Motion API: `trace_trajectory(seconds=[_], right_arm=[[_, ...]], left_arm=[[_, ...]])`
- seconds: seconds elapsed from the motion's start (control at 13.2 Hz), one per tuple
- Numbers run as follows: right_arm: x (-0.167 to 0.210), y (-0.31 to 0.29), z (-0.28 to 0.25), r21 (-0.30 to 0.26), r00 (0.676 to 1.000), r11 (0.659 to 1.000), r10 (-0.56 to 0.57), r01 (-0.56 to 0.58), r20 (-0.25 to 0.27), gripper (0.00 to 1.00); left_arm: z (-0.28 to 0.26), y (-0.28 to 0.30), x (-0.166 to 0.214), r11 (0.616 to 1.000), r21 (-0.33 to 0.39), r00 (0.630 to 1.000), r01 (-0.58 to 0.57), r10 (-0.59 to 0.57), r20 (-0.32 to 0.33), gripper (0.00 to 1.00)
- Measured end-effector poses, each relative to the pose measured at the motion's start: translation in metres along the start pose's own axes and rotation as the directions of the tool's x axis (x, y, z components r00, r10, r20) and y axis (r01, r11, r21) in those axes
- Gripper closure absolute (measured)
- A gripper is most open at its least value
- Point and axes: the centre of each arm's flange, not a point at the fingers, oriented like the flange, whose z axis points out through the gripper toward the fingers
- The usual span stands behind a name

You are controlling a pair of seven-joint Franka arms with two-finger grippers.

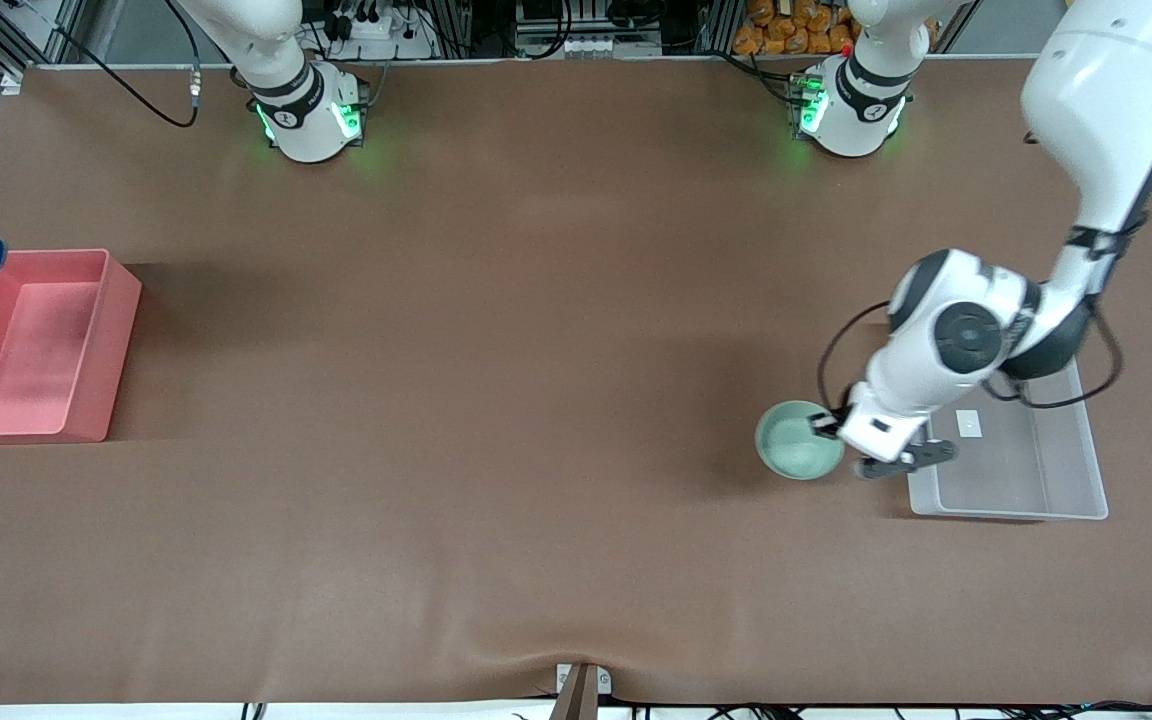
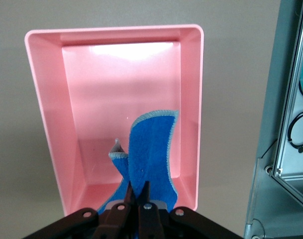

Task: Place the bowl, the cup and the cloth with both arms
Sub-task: 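Grasp the green bowl and carry it into the clear bin with the left gripper, then release the bowl in the clear bin while the right gripper lowers the cloth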

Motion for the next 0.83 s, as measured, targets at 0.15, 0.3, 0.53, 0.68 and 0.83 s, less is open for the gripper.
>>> trace_trajectory(seconds=[0.15,0.3,0.53,0.68,0.83], right_arm=[[0.01,0.001,0.021,0.003,1.0,1.0,-0.006,0.006,0.002,0.97],[0.021,0.002,0.044,0.001,1.0,1.0,-0.012,0.012,-0.007,0.97],[0.035,0.001,0.076,0.016,1.0,1.0,-0.016,0.016,-0.011,0.97],[0.042,0.001,0.092,0.011,1.0,1.0,-0.02,0.02,-0.023,0.97],[0.048,0.001,0.109,0.013,0.999,1.0,-0.024,0.024,-0.023,0.97]], left_arm=[[-0.026,-0.046,0.029,0.999,0.02,1.0,-0.026,0.026,-0.01,0.97],[-0.042,-0.089,0.049,0.997,0.027,0.997,-0.072,0.072,-0.014,0.97],[-0.048,-0.16,0.068,0.987,0.034,0.987,-0.156,0.157,-0.017,0.97],[-0.04,-0.2,0.073,0.983,0.028,0.983,-0.181,0.181,-0.004,0.97],[-0.031,-0.222,0.074,0.982,0.02,0.983,-0.185,0.185,0.01,0.97]])
